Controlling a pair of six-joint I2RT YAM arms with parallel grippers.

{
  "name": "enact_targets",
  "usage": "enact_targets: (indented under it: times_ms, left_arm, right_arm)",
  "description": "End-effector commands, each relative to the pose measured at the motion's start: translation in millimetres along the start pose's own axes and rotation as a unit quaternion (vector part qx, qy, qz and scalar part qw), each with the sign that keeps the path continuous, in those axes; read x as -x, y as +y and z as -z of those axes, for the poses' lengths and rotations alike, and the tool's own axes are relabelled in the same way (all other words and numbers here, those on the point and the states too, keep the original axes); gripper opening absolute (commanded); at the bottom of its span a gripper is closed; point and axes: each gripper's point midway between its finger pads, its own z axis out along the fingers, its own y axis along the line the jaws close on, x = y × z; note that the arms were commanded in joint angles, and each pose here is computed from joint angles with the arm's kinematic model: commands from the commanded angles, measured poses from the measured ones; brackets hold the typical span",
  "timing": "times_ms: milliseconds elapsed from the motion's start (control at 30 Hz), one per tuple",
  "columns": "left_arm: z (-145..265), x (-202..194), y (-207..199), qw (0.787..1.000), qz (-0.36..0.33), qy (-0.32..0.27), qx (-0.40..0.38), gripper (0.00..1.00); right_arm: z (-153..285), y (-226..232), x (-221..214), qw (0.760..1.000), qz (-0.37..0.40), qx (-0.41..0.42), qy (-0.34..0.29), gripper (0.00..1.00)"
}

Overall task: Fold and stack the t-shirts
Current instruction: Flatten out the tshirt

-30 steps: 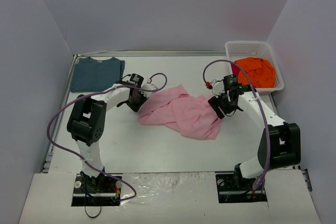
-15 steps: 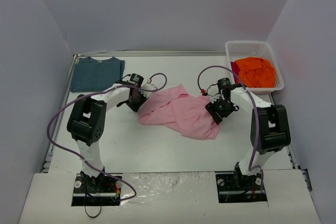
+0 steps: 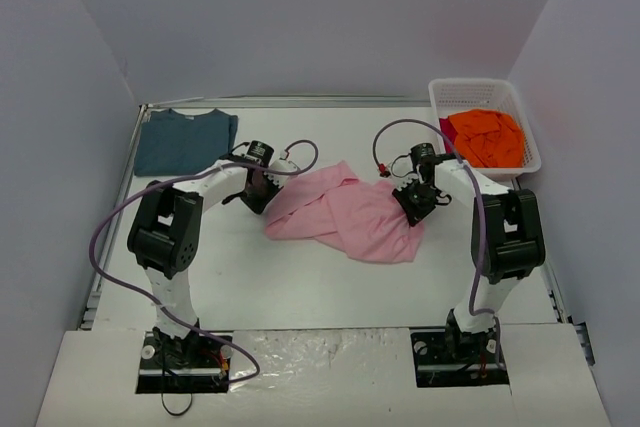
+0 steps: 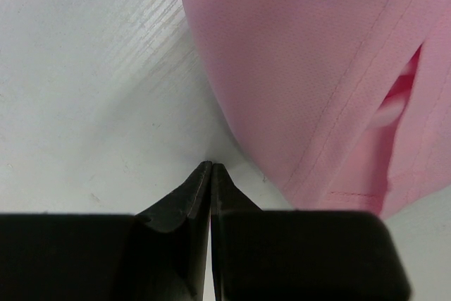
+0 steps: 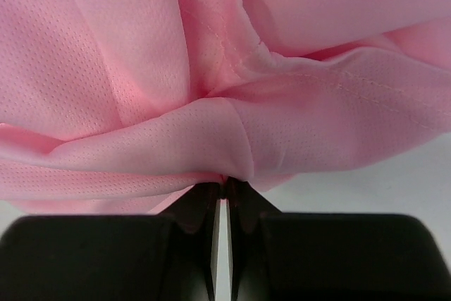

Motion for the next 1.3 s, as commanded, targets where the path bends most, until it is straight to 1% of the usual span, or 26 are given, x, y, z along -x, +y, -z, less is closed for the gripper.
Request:
enact_targets:
  times_ms: [0,100,167,267,333,367,433,500,533,567,600,633,700,733,833,900,1000,1033,1100,1267]
  left_arm:
    - [10,5,-5,1.0,-0.006,-0.007,-0.006,0.02]
    - [13,3,-7,1.0,-0.009,-0.005,-0.009,0.02]
    - [21,10,-1,1.0,-0.011,-0.014,0.0,0.02]
    - [47,27,14,0.999,-0.012,-0.042,0.026,0.03]
    - [69,33,27,0.998,-0.008,-0.056,0.042,0.02]
    - [83,45,36,0.996,-0.006,-0.074,0.052,0.02]
    - [103,47,47,0.995,0.005,-0.086,0.06,0.02]
    - [118,54,44,0.994,0.005,-0.1,0.052,0.02]
    - [119,54,43,0.993,0.009,-0.102,0.051,0.05]
    - [119,54,40,0.994,0.008,-0.104,0.043,0.15]
    - [114,52,26,0.994,0.005,-0.107,0.007,0.3]
    - [110,50,17,0.994,0.001,-0.107,-0.014,0.43]
    - [101,48,-9,0.992,-0.011,-0.106,-0.071,0.48]
    - [94,41,-20,0.991,-0.013,-0.097,-0.092,0.54]
    - [77,32,-57,0.984,-0.041,-0.083,-0.152,0.6]
    - [67,31,-78,0.98,-0.063,-0.074,-0.173,0.6]
    - [53,31,-100,0.977,-0.088,-0.065,-0.182,0.6]
    - [47,26,-103,0.979,-0.085,-0.058,-0.176,0.61]
    - [38,32,-108,0.981,-0.093,-0.065,-0.156,0.61]
    - [30,35,-107,0.985,-0.089,-0.063,-0.136,0.62]
  right_arm:
    - [6,7,-2,1.0,0.009,0.012,0.002,0.0]
    - [16,4,-1,1.0,0.007,-0.005,-0.005,0.0]
    - [26,-4,4,1.0,0.003,-0.028,-0.013,0.0]
    - [54,-19,21,0.997,0.004,-0.067,-0.039,0.0]
    - [80,-30,37,0.994,0.007,-0.094,-0.063,0.0]
    - [89,-33,43,0.992,0.007,-0.101,-0.072,0.0]
    - [103,-38,51,0.991,0.008,-0.109,-0.082,0.0]
    - [114,-43,62,0.989,0.011,-0.114,-0.096,0.0]
    - [115,-42,64,0.989,0.011,-0.111,-0.099,0.0]
    - [114,-39,66,0.989,0.012,-0.102,-0.103,0.0]
    - [111,-37,66,0.99,0.013,-0.096,-0.102,0.0]
    - [108,-36,65,0.991,0.014,-0.091,-0.099,0.0]
    - [99,-34,60,0.993,0.014,-0.082,-0.088,0.0]
    - [96,-34,58,0.993,0.015,-0.08,-0.084,0.0]
    - [87,-31,54,0.995,0.016,-0.067,-0.075,0.0]
    - [82,-29,52,0.995,0.015,-0.062,-0.072,0.0]
    - [75,-28,51,0.996,0.012,-0.055,-0.069,0.0]
    - [73,-28,51,0.996,0.01,-0.053,-0.068,0.0]
    - [69,-27,51,0.996,0.008,-0.049,-0.068,0.0]
    - [61,-24,47,0.997,0.003,-0.042,-0.066,0.0]
